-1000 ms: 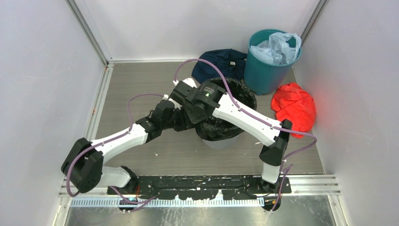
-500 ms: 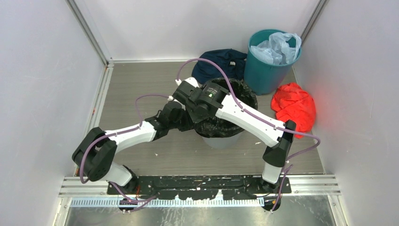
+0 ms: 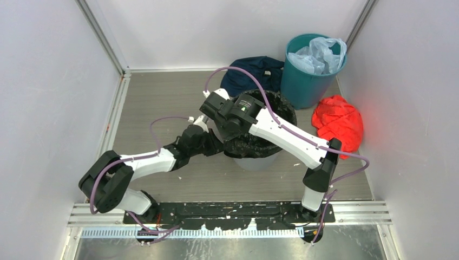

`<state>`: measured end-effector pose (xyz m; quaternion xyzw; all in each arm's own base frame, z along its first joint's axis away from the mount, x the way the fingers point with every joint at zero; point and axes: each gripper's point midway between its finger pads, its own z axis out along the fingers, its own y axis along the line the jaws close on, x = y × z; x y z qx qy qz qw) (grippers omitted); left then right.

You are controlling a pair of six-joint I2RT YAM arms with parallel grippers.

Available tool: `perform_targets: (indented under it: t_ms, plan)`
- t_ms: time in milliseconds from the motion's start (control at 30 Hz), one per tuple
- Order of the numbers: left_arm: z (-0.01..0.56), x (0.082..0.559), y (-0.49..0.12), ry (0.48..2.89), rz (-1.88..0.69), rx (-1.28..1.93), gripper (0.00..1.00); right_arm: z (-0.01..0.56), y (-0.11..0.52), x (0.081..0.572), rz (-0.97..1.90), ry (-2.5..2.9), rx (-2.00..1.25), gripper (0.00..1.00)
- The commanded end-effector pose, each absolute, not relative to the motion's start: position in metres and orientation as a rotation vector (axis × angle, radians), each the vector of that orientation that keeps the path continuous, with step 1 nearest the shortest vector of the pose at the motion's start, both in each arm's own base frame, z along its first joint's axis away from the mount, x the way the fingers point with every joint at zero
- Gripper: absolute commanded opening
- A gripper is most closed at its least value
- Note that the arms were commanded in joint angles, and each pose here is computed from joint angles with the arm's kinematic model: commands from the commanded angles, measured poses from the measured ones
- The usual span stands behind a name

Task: Put the trash bags into the trash bin

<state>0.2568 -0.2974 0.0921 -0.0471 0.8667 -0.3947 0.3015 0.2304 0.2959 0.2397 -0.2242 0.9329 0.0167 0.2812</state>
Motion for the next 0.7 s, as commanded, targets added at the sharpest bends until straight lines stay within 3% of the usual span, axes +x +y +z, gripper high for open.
perform_targets:
  t_ms: [0, 433, 667]
  plan:
    - [0.112, 0.268, -0.302, 2.153, -1.109, -0.144, 0.05, 0.249, 0.282, 0.228, 0.03, 2.5, -0.6, 0.01]
    - [0.102, 0.285, -0.307, 1.93, -1.198, -0.156, 0.06, 0.251, 0.276, 0.23, 0.028, 2.498, -0.574, 0.01]
    - [0.119, 0.278, -0.318, 1.753, -1.393, -0.123, 0.26, 0.252, 0.276, 0.231, 0.033, 2.495, -0.571, 0.01]
